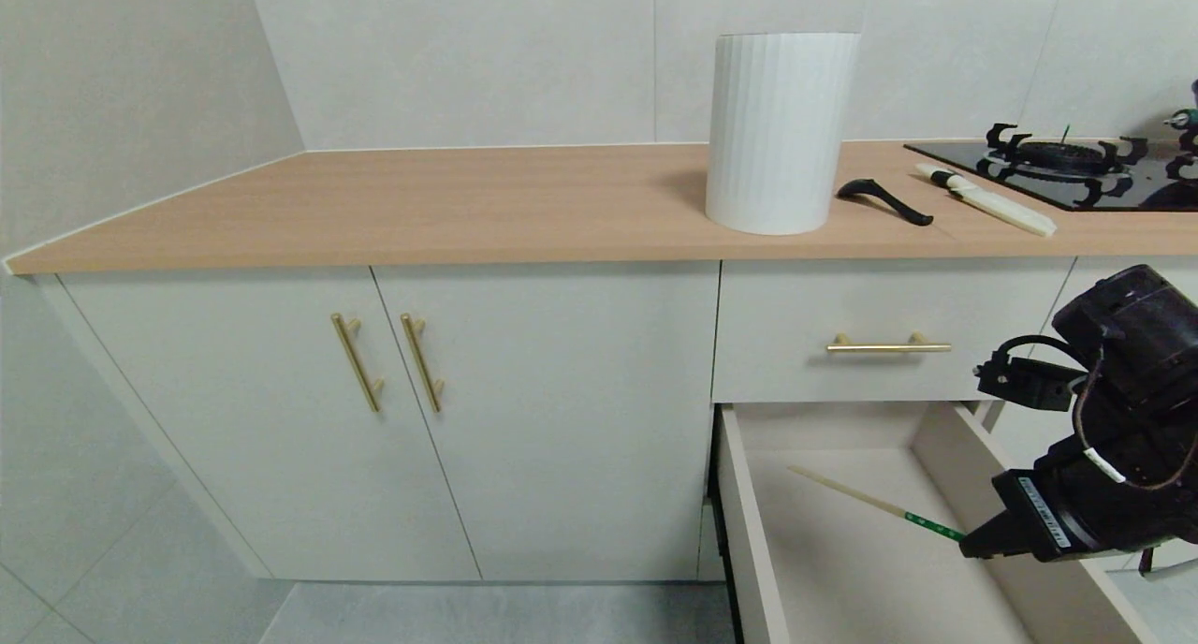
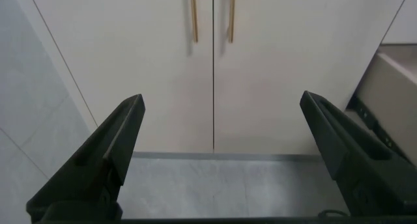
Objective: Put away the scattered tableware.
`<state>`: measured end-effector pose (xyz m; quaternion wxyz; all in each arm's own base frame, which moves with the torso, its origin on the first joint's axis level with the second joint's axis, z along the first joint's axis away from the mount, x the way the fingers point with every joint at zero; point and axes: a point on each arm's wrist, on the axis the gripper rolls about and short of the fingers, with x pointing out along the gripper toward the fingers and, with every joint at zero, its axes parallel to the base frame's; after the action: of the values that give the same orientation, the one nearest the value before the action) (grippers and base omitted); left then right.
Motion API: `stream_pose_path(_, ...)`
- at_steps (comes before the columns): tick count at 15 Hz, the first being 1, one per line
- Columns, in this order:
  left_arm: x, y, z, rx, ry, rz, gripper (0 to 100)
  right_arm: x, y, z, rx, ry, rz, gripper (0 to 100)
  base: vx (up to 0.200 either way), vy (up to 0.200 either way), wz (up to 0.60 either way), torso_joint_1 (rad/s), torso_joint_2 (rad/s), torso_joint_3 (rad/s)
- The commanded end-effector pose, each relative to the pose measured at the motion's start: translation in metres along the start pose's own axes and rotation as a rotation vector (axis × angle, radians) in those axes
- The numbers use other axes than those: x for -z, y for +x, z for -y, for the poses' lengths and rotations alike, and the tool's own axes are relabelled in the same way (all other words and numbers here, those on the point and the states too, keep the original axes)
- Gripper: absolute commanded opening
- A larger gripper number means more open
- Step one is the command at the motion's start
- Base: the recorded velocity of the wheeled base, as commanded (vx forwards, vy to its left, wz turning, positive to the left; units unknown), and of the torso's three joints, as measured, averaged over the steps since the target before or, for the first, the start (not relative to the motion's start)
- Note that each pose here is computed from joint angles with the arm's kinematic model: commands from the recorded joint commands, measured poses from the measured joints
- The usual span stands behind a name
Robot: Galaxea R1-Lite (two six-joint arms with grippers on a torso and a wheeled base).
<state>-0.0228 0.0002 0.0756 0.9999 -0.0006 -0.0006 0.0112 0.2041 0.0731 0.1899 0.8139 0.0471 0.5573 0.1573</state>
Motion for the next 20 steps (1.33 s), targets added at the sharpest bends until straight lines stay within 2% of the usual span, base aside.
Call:
stream_pose_path(1,0.000,0.000,0.000,-0.001,0.000,-0.001,100,0.000,0.005,0.001,0.004,0.002,-0.012,0,0.000,0.000,0.00,-0.046,0.39,0.305)
stream_pose_path(7,0.000,0.000,0.000,-0.001,0.000,-0.001,100,0.001,0.005,0.001,0.002,0.001,-0.015,0,0.000,0.000,0.00,-0.015,0.07,0.052)
stream_pose_path(10,0.000,0.000,0.000,-0.001,0.000,-0.001,100,-0.009,0.021,0.002,0.003,0.007,-0.007,0,0.000,0.000,0.00,0.000,0.00,0.000)
stream_pose_path(12,0.000,0.000,0.000,-0.001,0.000,-0.001,100,-0.015,0.049,0.006,0.011,0.010,-0.016,0,0.000,0.000,0.00,0.000,0.00,0.000)
stream_pose_path(15,0.000,0.000,0.000,-0.001,0.000,-0.001,100,-0.025,0.108,0.019,0.090,0.059,-0.019,0,0.000,0.000,0.00,0.000,0.00,0.000)
stream_pose_path(18,0.000,0.000,0.000,-0.001,0.000,-0.001,100,-0.031,0.162,0.026,0.156,0.141,0.042,0,0.000,0.000,0.00,0.000,0.00,0.000)
stream_pose_path(20,0.000,0.000,0.000,-0.001,0.000,-0.001,100,-0.028,0.184,0.031,0.191,0.145,0.042,0,0.000,0.000,0.00,0.000,0.00,0.000)
